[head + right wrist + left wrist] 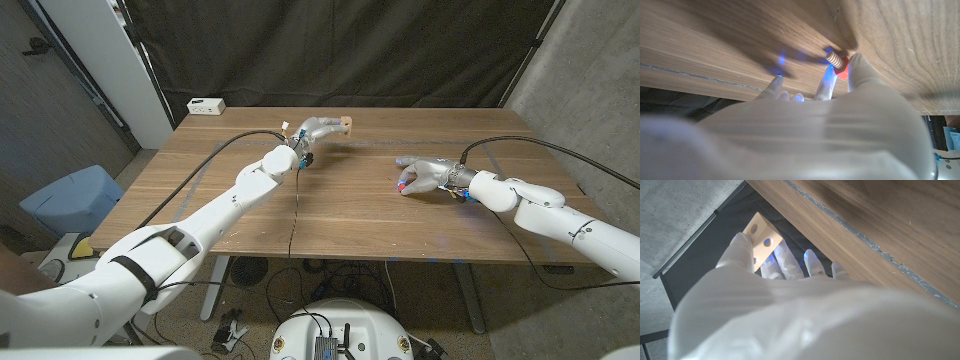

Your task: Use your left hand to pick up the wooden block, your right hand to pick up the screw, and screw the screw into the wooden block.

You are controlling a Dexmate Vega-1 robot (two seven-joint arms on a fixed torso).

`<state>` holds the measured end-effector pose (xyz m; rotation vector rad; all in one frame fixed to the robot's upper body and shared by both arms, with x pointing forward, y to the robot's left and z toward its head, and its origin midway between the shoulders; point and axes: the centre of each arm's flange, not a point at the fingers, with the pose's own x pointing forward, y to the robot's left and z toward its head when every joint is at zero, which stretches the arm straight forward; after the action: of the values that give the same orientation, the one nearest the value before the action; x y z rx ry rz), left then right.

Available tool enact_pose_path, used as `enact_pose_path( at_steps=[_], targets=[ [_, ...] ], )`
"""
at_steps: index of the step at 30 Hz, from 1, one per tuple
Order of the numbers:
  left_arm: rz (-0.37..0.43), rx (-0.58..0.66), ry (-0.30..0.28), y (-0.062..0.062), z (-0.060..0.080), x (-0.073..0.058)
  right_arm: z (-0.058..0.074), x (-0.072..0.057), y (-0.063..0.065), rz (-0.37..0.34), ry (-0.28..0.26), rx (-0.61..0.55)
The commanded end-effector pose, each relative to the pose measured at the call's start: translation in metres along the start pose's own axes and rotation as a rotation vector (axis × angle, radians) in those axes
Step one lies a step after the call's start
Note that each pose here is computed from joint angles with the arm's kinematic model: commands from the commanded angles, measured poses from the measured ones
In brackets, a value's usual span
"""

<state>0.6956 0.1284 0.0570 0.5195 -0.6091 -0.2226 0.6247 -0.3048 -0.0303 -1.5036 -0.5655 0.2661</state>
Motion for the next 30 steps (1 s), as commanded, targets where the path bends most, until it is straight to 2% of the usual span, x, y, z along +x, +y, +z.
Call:
enact_pose_path(
  at_steps=[1, 16, 30],
  targets=[
    [-0.001, -0.004, 0.000, -0.001, -0.001, -0.003, 0.002, -0.004, -0.005, -0.016, 0.003, 0.008],
    [-0.024, -0.010, 0.005, -0.002, -0.002, 0.000, 0.007, -0.010, -0.021, -0.037, 0.024, 0.038],
    [-0.061, -0.006, 0.002, 0.003, 0.002, 0.015, 0.012, -0.013, -0.042, -0.074, 0.038, 0.071]
  ],
)
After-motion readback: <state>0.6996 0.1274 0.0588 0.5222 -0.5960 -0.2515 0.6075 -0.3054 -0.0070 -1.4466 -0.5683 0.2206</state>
